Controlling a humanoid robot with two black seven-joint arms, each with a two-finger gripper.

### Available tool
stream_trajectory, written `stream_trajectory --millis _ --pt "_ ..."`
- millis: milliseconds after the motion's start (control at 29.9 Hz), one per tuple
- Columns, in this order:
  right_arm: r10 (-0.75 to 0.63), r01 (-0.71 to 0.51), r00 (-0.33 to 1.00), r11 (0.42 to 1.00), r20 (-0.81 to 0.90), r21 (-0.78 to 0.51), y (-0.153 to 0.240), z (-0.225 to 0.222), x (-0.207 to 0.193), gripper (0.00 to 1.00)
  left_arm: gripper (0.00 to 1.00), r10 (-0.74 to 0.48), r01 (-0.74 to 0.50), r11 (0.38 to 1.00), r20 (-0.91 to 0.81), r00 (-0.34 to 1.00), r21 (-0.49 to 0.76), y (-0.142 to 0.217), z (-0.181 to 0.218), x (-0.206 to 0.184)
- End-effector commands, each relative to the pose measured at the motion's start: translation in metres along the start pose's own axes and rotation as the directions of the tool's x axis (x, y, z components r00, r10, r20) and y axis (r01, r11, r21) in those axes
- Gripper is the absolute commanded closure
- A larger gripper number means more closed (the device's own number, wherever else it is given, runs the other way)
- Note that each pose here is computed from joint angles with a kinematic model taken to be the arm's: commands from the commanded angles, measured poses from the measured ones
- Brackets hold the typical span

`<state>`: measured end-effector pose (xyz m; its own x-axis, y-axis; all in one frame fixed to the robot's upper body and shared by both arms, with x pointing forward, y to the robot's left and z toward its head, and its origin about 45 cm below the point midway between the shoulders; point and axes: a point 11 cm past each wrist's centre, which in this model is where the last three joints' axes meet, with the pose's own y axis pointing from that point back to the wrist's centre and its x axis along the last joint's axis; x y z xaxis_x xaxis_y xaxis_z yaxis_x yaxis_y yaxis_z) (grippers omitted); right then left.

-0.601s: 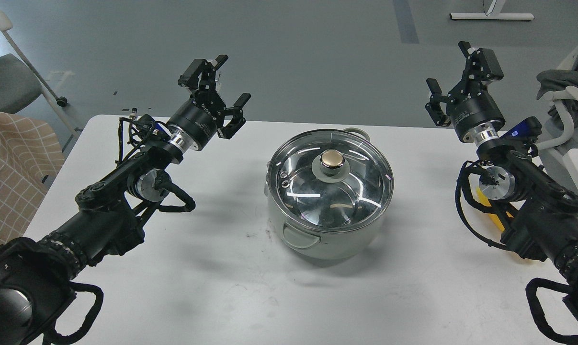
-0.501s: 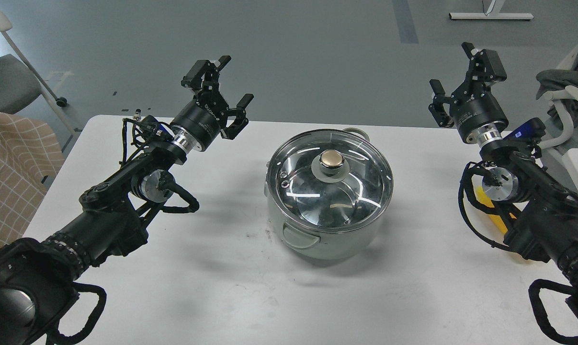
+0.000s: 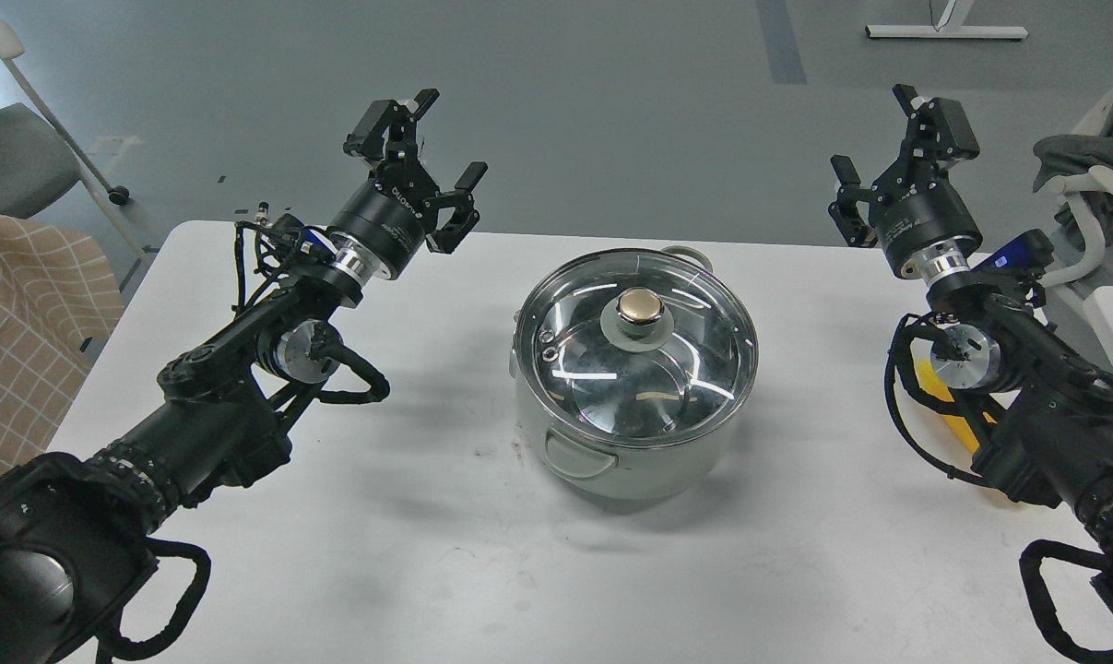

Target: Open pot and put corn in

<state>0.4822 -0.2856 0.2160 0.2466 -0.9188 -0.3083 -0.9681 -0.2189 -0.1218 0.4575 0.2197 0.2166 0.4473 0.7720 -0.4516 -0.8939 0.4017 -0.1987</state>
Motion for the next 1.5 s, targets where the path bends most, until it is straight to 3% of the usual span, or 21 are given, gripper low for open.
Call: stream_trajectory --millis 0,1203,1337,1470 --pt "0.001 -0.001 1.000 1.000 -0.003 0.000 0.000 -0.001 0.001 0.00 0.02 0.004 -0.004 1.000 0.001 1.000 -0.011 -0.001 0.001 -0.001" --pt "0.002 -0.002 1.000 1.000 -0.012 0.006 -0.002 -0.004 0.001 0.00 0.02 0.001 -0.002 0.999 -0.012 1.000 -0.045 -0.003 0.009 -0.001" --pt "0.018 -0.018 0.999 1.000 -0.036 0.010 0.001 -0.013 0.013 0.00 0.02 -0.061 0.064 0.995 0.048 0.997 -0.074 -0.024 0.035 -0.016" --pt "0.038 -0.037 0.997 0.999 -0.064 0.020 0.006 -0.024 0.029 0.00 0.02 -0.167 0.180 0.983 0.237 0.957 -0.033 -0.041 0.063 -0.034"
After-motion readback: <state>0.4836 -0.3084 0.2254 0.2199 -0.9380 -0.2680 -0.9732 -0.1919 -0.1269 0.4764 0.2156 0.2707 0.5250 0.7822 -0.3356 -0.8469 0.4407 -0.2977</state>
